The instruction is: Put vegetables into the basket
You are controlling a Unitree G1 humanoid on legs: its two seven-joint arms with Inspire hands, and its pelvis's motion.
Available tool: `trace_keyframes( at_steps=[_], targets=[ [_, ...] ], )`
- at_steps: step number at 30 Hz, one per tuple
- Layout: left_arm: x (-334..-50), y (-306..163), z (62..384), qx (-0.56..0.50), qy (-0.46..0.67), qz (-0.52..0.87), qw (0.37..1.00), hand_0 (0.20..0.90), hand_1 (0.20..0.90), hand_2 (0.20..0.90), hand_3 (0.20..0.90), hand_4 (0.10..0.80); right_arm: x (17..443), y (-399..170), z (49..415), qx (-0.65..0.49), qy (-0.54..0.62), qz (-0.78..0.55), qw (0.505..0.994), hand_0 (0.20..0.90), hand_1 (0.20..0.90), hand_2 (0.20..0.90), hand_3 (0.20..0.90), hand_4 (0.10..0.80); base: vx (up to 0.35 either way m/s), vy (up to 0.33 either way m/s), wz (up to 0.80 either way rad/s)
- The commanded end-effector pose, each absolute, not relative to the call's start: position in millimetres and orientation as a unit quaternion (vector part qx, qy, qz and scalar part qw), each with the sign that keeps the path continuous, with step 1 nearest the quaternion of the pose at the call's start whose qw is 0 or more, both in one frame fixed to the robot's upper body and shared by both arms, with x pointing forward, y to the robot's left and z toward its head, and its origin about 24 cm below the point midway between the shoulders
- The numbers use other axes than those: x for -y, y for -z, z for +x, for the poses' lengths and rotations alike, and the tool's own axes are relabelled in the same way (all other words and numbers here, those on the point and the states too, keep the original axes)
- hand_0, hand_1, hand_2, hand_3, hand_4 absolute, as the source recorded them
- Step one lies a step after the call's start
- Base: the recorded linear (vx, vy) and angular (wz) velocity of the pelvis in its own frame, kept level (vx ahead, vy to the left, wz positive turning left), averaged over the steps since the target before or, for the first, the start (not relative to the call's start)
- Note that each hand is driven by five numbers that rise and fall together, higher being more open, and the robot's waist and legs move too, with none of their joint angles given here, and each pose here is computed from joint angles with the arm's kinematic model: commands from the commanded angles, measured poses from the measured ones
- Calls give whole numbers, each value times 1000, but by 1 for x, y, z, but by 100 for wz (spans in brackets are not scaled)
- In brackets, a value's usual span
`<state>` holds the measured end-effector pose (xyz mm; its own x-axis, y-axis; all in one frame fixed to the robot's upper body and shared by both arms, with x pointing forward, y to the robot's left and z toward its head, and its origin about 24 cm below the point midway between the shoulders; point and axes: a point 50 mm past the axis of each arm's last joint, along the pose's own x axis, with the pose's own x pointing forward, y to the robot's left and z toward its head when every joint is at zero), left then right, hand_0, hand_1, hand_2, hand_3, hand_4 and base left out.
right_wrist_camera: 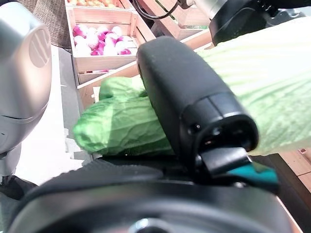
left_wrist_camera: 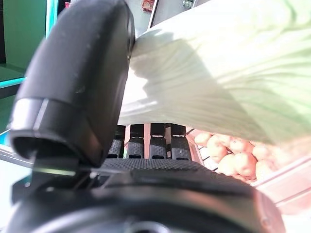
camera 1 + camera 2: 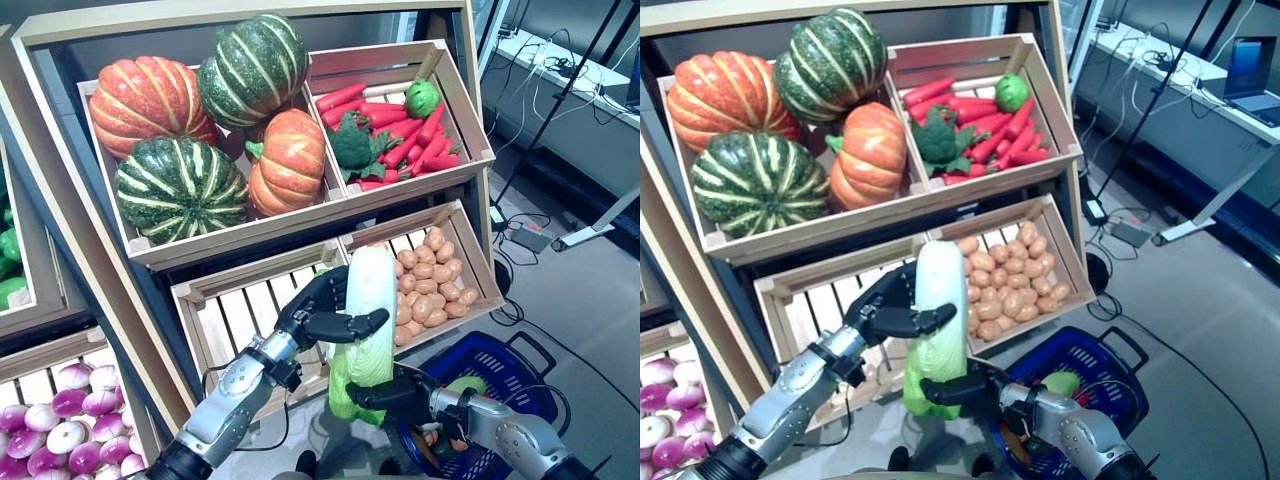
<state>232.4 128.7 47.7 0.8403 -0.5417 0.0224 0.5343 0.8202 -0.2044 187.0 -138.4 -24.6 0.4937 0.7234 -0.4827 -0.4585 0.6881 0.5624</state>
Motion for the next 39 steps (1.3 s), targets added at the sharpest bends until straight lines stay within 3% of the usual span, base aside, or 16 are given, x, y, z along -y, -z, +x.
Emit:
trace_keyframes(
  at_steps=[1, 7, 8, 9, 10, 29, 39],
  targets=[
    [-93, -90, 236, 83, 365, -173, 911, 300, 300, 300, 300, 400, 121, -28, 225, -197, -373, 247, 872, 300, 300, 300, 300, 400, 0, 0, 0],
    [-94, -89, 236, 78, 366, -164, 913, 300, 300, 300, 300, 400, 125, -32, 228, -176, -360, 252, 881, 300, 300, 300, 300, 400, 0, 0, 0],
    [-95, -88, 236, 77, 364, -164, 914, 378, 378, 378, 378, 452, 126, -31, 228, -176, -358, 251, 882, 300, 300, 300, 300, 400, 0, 0, 0],
    [-96, -87, 236, 75, 361, -164, 915, 773, 773, 773, 773, 715, 128, -31, 228, -174, -353, 252, 884, 300, 300, 300, 300, 400, 0, 0, 0],
    [-97, -87, 237, 74, 357, -163, 917, 900, 900, 900, 900, 800, 130, -32, 228, -172, -349, 253, 886, 300, 300, 300, 300, 400, 0, 0, 0],
    [-134, -87, 242, 91, 254, -145, 952, 900, 900, 900, 900, 800, 162, -55, 235, -77, -292, 254, 919, 300, 300, 300, 300, 400, -3, 1, -1],
    [-159, -89, 241, 107, 189, -140, 966, 900, 900, 900, 900, 800, 186, -66, 238, 8, -183, 333, 925, 300, 300, 300, 300, 400, 0, 0, 0]
  ],
)
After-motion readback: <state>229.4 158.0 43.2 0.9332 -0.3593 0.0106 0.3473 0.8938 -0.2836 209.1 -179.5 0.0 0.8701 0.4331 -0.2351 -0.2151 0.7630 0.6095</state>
